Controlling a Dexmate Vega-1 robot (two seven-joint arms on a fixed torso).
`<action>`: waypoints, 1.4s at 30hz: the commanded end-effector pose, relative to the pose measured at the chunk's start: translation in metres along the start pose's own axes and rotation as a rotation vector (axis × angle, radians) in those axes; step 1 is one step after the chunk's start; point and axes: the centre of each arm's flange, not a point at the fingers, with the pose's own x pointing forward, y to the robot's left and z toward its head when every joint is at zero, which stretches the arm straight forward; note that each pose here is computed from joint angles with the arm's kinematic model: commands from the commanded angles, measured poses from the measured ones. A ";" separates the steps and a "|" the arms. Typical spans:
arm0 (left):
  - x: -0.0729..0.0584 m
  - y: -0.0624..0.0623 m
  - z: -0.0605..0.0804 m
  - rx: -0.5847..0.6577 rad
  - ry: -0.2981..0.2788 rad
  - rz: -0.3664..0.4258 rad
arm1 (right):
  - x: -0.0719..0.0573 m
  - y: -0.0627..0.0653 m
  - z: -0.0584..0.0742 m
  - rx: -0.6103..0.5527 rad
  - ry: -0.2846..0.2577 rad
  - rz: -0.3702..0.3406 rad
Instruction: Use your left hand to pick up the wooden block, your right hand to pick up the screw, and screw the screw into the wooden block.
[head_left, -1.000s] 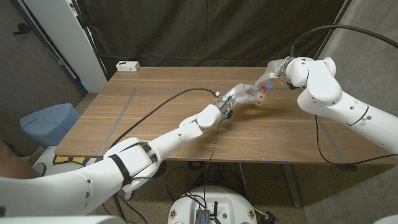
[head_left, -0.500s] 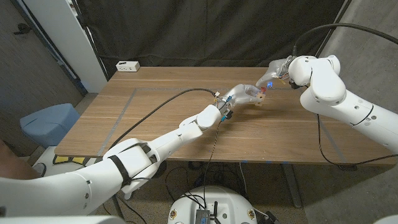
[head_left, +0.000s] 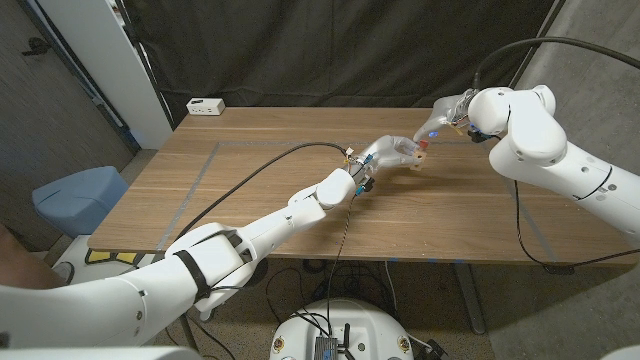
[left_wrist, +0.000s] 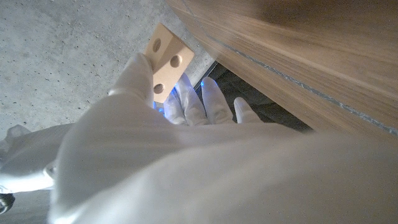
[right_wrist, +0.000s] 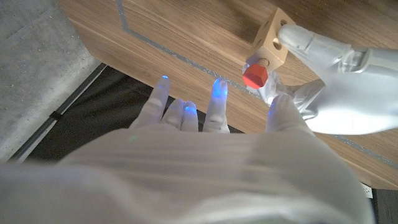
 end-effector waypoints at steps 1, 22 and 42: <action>-0.001 0.000 0.000 0.005 -0.007 0.009 | 0.000 0.000 -0.003 0.023 -0.044 0.015; -0.001 0.001 0.001 0.012 -0.013 0.016 | 0.007 0.002 -0.003 0.029 -0.052 0.019; 0.000 0.000 0.001 0.013 -0.008 0.009 | 0.009 0.006 -0.003 0.036 -0.056 0.008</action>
